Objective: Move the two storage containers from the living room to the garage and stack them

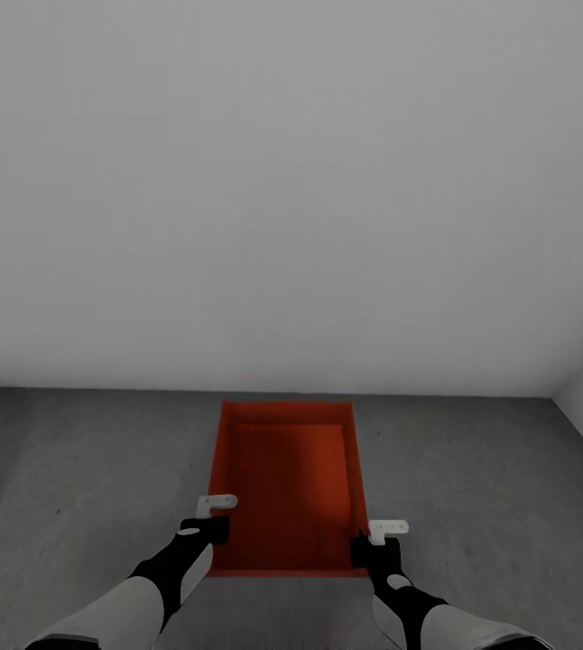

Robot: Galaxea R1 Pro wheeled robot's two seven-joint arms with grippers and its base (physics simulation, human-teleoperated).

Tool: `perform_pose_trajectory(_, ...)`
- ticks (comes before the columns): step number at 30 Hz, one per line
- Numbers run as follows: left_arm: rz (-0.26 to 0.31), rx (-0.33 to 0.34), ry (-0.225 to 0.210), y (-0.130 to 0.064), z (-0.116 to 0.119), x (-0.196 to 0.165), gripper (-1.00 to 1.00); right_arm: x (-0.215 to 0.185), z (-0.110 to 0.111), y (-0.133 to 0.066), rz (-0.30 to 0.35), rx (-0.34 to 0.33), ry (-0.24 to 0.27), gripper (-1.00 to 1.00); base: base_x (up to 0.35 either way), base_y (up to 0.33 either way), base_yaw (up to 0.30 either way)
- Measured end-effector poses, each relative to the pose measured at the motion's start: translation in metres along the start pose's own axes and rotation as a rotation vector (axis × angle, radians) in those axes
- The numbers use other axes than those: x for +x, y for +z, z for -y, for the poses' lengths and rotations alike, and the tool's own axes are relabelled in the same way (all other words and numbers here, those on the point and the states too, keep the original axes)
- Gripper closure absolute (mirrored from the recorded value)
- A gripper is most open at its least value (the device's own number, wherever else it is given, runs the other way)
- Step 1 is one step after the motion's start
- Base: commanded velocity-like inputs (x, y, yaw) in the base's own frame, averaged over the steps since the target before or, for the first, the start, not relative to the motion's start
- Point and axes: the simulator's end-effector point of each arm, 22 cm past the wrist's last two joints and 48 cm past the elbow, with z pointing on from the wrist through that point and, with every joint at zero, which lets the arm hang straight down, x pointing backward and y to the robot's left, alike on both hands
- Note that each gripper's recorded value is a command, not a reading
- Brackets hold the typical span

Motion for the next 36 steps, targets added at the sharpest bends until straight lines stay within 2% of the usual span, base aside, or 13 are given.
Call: perform_pose_trajectory(36,-0.058,-0.003,0.004,0.015,0.0,0.03,1.0,0.032,0.0,0.007,-0.058,0.0,-0.001,1.0,0.0,0.0,0.0)
